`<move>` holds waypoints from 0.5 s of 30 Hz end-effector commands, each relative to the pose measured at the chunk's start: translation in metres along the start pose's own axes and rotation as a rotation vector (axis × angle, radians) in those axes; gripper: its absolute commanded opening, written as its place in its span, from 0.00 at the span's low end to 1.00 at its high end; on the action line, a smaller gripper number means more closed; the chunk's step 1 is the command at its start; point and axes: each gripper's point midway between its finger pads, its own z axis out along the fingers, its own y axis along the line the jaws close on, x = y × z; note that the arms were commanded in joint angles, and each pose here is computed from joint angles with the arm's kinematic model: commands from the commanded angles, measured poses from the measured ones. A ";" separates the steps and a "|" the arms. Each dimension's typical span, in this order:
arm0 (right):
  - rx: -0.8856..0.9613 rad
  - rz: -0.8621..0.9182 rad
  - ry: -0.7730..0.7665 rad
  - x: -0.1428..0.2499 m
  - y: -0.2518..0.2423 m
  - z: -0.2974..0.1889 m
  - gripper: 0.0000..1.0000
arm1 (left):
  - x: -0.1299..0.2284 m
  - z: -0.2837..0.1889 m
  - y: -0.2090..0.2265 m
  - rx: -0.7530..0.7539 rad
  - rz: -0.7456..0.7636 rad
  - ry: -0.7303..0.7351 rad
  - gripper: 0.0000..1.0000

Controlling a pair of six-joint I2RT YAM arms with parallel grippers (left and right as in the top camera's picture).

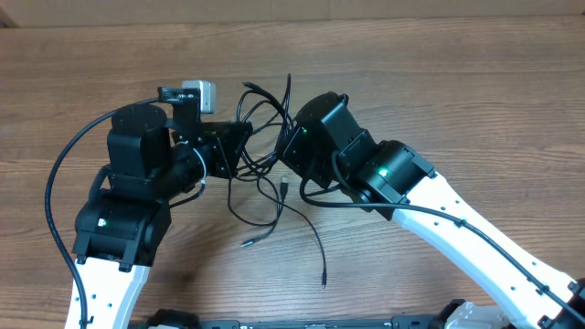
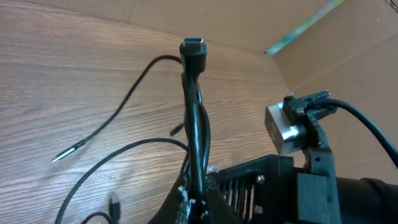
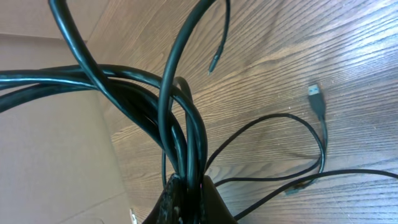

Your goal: Untangle cables

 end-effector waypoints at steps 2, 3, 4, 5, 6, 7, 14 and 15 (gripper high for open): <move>0.036 -0.021 -0.041 -0.006 -0.008 0.007 0.04 | -0.008 -0.010 -0.015 0.034 0.024 -0.024 0.04; 0.034 -0.035 -0.050 -0.008 -0.007 0.006 0.04 | -0.006 -0.010 -0.013 0.024 0.025 -0.016 0.04; 0.036 -0.048 -0.060 -0.010 -0.007 0.006 0.04 | -0.003 -0.010 -0.010 0.012 0.031 -0.007 0.04; 0.038 -0.063 -0.076 -0.013 -0.007 0.006 0.04 | -0.001 -0.010 -0.006 -0.011 0.029 0.001 0.04; 0.042 -0.081 -0.088 -0.017 -0.008 0.006 0.04 | 0.002 -0.010 0.000 -0.038 0.020 0.009 0.04; 0.045 -0.093 -0.098 -0.020 -0.009 0.005 0.04 | 0.005 -0.011 0.006 -0.073 0.010 0.018 0.04; -0.025 -0.110 -0.085 -0.027 0.005 -0.001 0.04 | 0.018 -0.009 0.030 -0.185 -0.018 0.066 0.04; -0.044 -0.114 -0.082 -0.027 0.009 -0.003 0.04 | 0.020 -0.007 0.031 -0.188 -0.022 0.074 0.04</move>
